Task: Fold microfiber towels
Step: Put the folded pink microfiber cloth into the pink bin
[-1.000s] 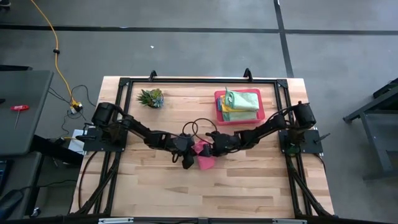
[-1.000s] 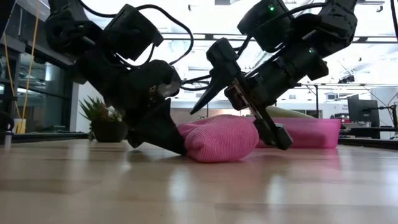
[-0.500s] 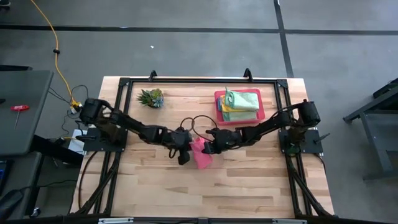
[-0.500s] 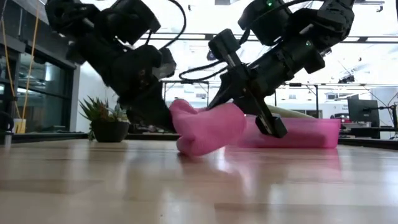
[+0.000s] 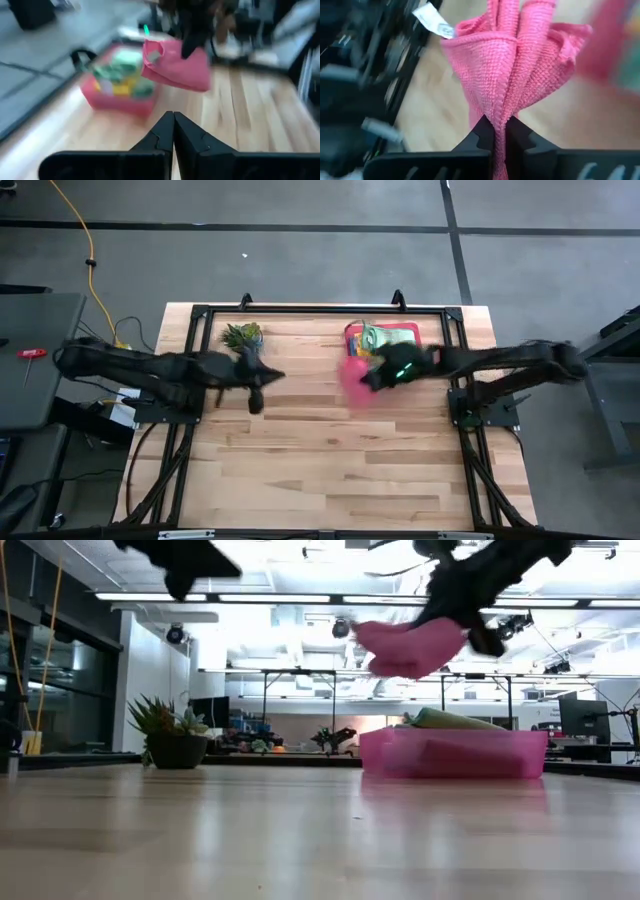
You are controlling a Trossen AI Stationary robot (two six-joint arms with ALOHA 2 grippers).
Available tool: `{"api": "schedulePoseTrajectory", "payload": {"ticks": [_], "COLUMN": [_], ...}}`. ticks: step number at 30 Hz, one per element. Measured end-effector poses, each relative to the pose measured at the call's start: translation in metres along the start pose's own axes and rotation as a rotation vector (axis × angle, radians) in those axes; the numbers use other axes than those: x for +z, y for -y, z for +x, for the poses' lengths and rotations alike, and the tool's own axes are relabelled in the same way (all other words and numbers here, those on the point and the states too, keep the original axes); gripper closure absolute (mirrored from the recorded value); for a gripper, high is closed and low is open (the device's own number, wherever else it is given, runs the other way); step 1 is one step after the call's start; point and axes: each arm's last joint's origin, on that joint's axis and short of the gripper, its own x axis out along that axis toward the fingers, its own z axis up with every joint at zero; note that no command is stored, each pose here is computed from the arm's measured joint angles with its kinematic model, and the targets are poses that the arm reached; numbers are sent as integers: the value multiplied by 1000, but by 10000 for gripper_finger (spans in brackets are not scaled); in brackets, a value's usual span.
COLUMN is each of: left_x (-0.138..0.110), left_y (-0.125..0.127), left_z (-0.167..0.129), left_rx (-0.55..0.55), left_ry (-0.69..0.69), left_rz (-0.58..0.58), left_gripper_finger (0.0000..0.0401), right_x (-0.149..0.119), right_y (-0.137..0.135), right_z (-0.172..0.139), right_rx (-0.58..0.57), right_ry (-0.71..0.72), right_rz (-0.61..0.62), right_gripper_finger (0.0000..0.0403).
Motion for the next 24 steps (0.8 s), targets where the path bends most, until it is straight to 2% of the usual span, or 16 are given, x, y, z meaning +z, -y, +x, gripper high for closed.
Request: {"api": "schedulePoseTrajectory", "payload": {"ticks": [5,10,14,20,22,24], "left_x": [14,17,15,10,9,8], "left_y": [-10,-12,-11,-7,-6,-5], "left_z": [-32,-39,-34,-21,-18,-15], "left_rx": [55,63,67,67,66,56], "left_ry": [142,173,156,105,89,77], "left_rz": [-47,-67,-92,-122,-125,-124], "left_gripper_finger": [401,401,401,401,401,401], "right_x": [24,46,62,84,88,89], "right_y": [24,43,57,73,78,86], "right_z": [-58,-76,-59,-8,8,20], "right_rx": [-112,-158,-174,-134,-109,-139], "right_ry": [196,299,232,143,120,92], "right_rz": [57,99,101,113,141,182], "right_gripper_finger": [402,402,402,402,402,402]}}
